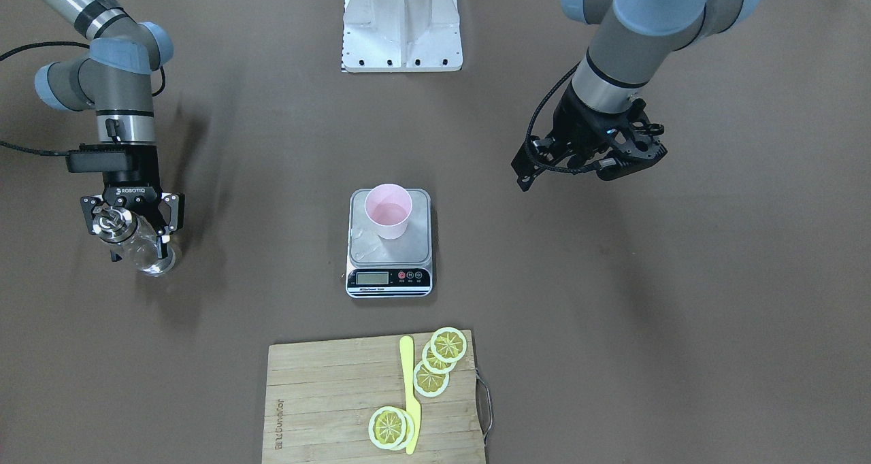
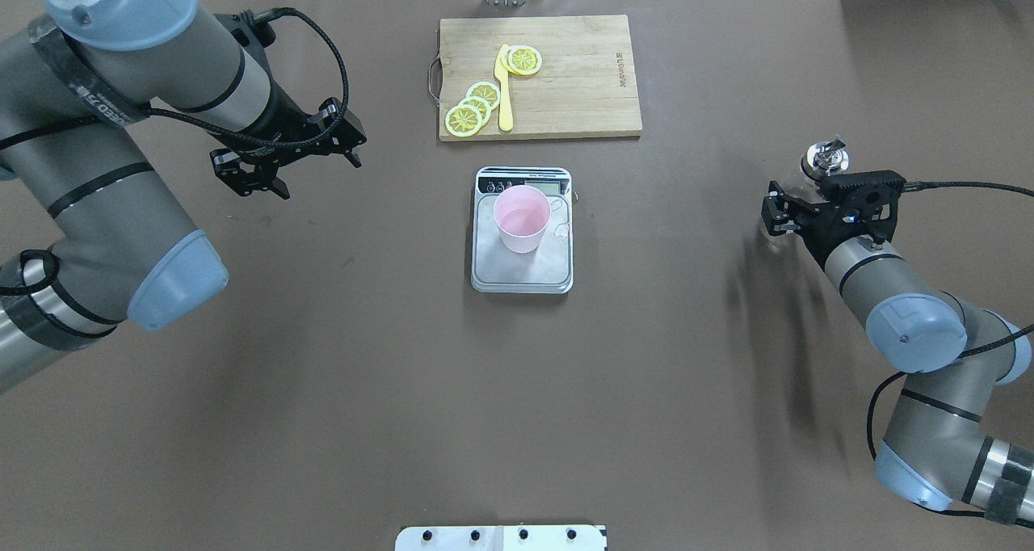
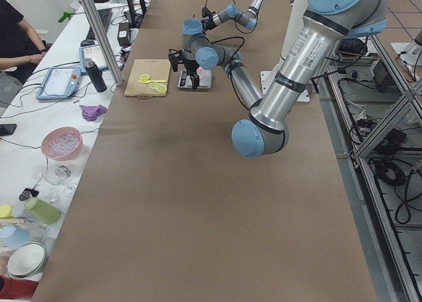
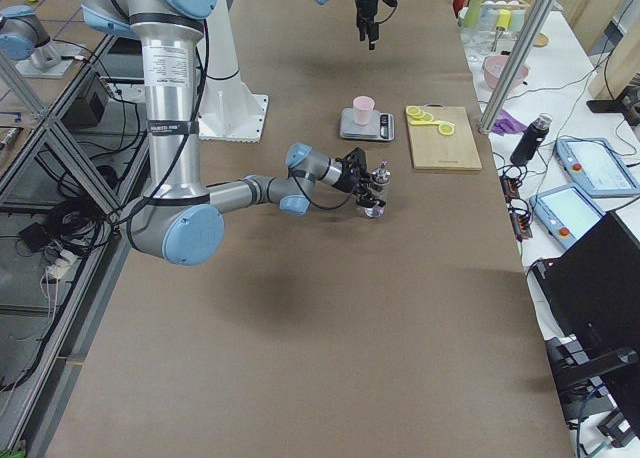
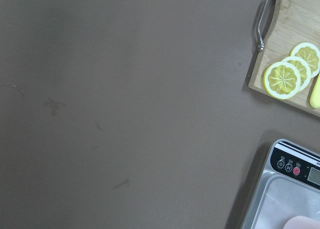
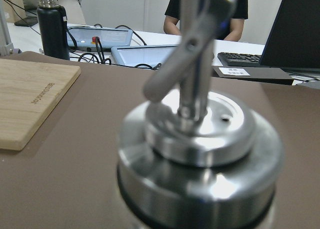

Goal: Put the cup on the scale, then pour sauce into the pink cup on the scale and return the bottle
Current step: 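Lower the sauce bottle onto the table with the right gripper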

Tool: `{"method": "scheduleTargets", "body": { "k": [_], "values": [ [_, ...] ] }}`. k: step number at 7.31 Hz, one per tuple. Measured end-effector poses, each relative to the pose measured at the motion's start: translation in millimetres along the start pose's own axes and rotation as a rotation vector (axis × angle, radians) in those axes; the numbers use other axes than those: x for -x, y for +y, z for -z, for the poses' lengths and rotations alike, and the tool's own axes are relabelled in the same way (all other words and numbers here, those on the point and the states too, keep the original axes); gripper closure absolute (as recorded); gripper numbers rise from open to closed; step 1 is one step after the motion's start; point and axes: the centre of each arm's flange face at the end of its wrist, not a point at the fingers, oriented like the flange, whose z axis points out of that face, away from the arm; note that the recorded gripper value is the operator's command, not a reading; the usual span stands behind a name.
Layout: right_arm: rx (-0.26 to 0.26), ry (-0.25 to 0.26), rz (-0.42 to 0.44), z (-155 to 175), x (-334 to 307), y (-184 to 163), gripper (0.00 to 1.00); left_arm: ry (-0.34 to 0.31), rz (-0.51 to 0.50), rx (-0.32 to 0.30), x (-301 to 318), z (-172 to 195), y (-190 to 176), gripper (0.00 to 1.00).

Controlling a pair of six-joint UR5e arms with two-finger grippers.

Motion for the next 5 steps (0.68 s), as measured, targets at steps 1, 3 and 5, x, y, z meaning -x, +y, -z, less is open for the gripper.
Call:
{"method": "scheduleTargets", "body": {
  "k": [1, 3, 5],
  "values": [
    [0.008, -0.006, -0.001, -0.2, 0.2, -1.1, 0.84, -0.001, 0.000, 0.000, 0.4, -0.5, -0.3, 0.02],
    [0.030, -0.020, -0.011, -1.5, -3.5, -8.7, 0.73, -0.003, 0.001, -0.001, 0.9, -1.5, -0.9, 0.02],
    [0.044, -0.022, -0.014, -4.1, -7.8, -9.9, 0.71, -0.004, 0.002, -0.001, 0.7, -1.8, -1.1, 0.02]
  ]
}}
